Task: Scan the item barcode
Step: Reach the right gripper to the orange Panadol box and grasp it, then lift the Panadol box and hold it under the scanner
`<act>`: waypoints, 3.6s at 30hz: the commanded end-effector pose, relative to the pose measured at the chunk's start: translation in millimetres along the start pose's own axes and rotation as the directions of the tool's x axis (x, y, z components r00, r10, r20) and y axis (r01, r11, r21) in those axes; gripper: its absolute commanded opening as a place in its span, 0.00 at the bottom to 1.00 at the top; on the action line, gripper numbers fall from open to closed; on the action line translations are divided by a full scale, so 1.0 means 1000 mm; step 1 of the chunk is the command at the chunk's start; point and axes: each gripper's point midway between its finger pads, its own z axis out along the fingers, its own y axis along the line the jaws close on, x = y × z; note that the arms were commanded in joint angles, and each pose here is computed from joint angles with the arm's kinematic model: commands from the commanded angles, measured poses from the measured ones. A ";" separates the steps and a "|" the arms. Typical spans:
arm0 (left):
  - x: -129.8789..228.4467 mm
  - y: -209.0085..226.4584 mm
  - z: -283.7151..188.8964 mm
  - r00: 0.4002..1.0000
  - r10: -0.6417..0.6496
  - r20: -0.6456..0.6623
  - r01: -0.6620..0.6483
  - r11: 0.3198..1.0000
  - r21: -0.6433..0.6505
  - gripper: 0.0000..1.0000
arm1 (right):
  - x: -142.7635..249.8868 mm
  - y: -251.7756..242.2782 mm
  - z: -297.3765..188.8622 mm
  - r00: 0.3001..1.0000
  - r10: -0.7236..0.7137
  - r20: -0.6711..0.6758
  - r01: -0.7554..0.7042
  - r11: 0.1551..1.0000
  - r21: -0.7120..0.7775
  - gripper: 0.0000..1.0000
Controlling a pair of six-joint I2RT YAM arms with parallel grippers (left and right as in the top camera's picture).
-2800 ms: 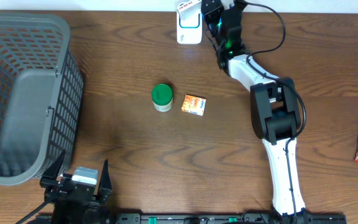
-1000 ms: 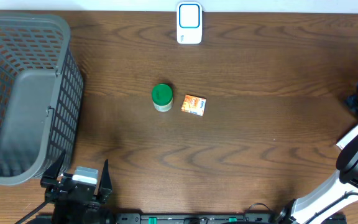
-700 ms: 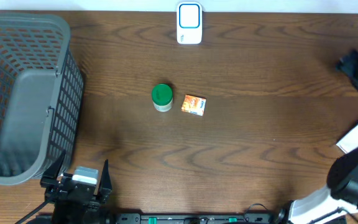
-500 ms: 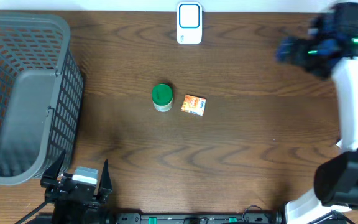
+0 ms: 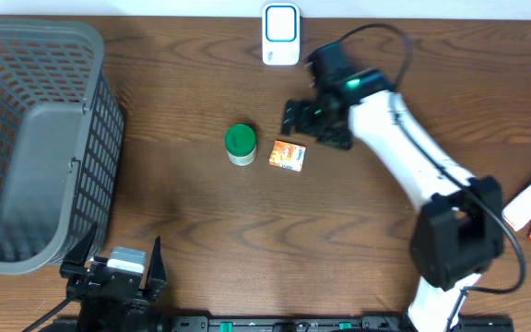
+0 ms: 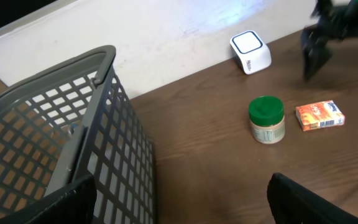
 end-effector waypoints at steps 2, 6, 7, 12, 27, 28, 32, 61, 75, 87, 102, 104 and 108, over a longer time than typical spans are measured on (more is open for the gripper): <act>-0.001 0.001 -0.002 1.000 0.007 0.007 -0.007 1.000 -0.007 0.87 | 0.003 -0.005 0.022 0.995 0.087 0.056 -0.093 0.989 0.118 0.99; -0.001 0.001 -0.002 1.000 0.007 0.008 -0.007 1.000 -0.006 0.87 | 0.003 -0.009 0.039 0.994 0.098 0.048 -0.104 0.984 0.143 0.99; -0.001 0.001 -0.002 1.000 0.007 0.008 -0.007 1.000 -0.006 0.87 | 0.004 -0.010 0.044 0.994 0.099 0.042 -0.104 0.983 0.149 0.99; -0.001 0.001 -0.002 1.000 0.007 0.007 -0.007 1.000 -0.006 0.87 | 0.010 -0.015 0.069 0.996 0.086 -0.008 -0.083 0.981 0.174 0.99; -0.001 0.001 -0.002 1.000 0.008 0.007 -0.008 1.000 -0.007 0.87 | 0.007 -0.008 0.096 0.997 0.069 -0.028 -0.065 0.989 0.134 0.99; -0.001 0.001 -0.002 1.000 0.007 0.007 -0.007 1.000 -0.007 0.87 | 0.009 -0.009 0.096 0.997 0.069 -0.035 -0.064 0.988 0.141 0.97; -0.001 0.001 -0.002 1.000 0.007 0.007 -0.007 1.000 -0.007 0.87 | 0.014 -0.010 0.097 0.998 0.035 -0.052 -0.027 0.988 0.150 0.74; -0.001 0.001 -0.002 1.000 0.007 0.007 -0.007 1.000 -0.007 0.87 | 0.050 0.009 0.039 0.908 -0.041 -0.416 0.000 0.995 -0.098 0.57; -0.001 0.001 -0.002 1.000 0.007 0.008 -0.007 1.000 -0.006 0.87 | 0.066 -0.014 0.008 0.809 0.030 -0.586 -0.133 0.982 -0.134 0.57; -0.001 0.001 -0.002 1.000 0.007 0.007 -0.007 1.000 -0.006 0.87 | -0.004 0.007 0.038 0.956 -0.102 -0.274 0.032 0.967 -0.251 0.56; 0.000 0.001 -0.002 1.000 0.007 0.003 -0.007 1.000 -0.005 0.87 | -0.186 0.064 -0.001 0.805 -0.138 0.577 0.313 0.925 -0.216 0.47; 0.000 0.001 -0.002 1.000 0.007 0.003 -0.007 1.000 -0.005 0.87 | -0.205 0.068 -0.015 0.727 -0.147 0.671 0.340 0.925 -0.167 0.47; 0.000 0.001 -0.002 1.000 0.007 0.003 -0.007 1.000 -0.005 0.87 | -0.234 0.083 -0.043 0.546 -0.174 0.819 0.410 0.909 -0.080 0.47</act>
